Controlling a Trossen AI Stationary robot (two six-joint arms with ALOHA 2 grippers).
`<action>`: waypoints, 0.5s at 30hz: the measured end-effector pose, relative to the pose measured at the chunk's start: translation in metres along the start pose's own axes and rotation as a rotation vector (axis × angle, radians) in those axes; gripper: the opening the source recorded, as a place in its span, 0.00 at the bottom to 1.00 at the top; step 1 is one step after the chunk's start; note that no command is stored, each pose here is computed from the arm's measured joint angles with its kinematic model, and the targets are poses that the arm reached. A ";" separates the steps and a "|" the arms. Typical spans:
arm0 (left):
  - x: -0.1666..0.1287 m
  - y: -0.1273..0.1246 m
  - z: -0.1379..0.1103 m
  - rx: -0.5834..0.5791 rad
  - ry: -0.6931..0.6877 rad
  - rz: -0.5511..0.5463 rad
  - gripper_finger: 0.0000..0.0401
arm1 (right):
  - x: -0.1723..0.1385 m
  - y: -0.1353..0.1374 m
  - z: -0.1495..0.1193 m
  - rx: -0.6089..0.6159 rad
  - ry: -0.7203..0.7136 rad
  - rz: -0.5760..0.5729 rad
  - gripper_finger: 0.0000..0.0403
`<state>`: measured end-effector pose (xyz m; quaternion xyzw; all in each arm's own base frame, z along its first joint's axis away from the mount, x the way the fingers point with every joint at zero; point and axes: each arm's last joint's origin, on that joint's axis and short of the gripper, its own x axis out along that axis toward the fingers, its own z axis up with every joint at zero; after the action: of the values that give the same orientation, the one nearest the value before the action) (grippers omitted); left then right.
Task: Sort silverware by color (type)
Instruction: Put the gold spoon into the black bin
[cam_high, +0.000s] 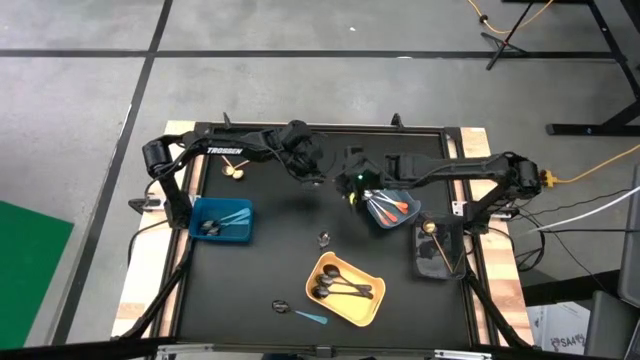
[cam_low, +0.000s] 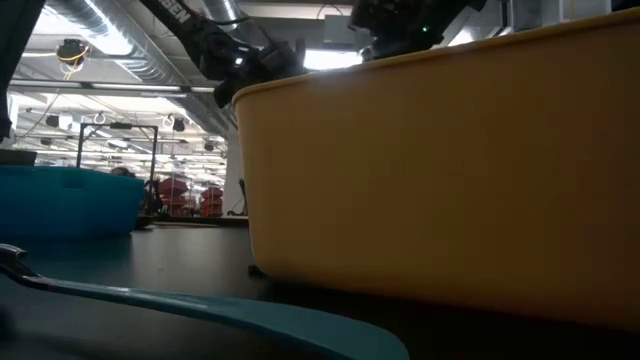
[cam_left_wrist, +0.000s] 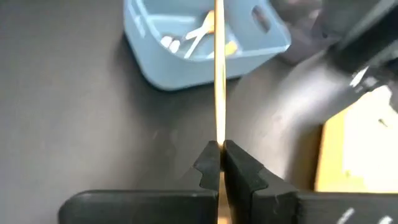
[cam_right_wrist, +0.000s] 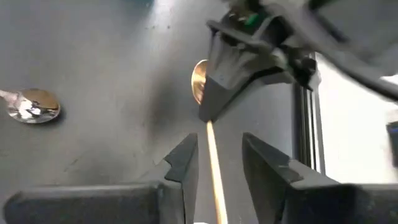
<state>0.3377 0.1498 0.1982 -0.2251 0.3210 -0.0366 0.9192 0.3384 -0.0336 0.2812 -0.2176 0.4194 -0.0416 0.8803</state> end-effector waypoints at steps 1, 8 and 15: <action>0.000 -0.001 0.002 -0.009 -0.014 -0.014 0.00 | 0.002 0.004 0.001 -0.010 0.007 -0.004 0.27; 0.001 -0.004 0.006 -0.099 -0.045 -0.071 0.00 | 0.008 0.020 0.005 -0.140 0.091 -0.129 0.27; 0.000 -0.006 0.010 -0.148 -0.062 -0.152 0.00 | 0.007 0.022 0.006 -0.169 0.103 -0.151 0.27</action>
<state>0.3441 0.1480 0.2080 -0.3171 0.2760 -0.0755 0.9042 0.3452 -0.0138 0.2699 -0.3195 0.4485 -0.0835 0.8305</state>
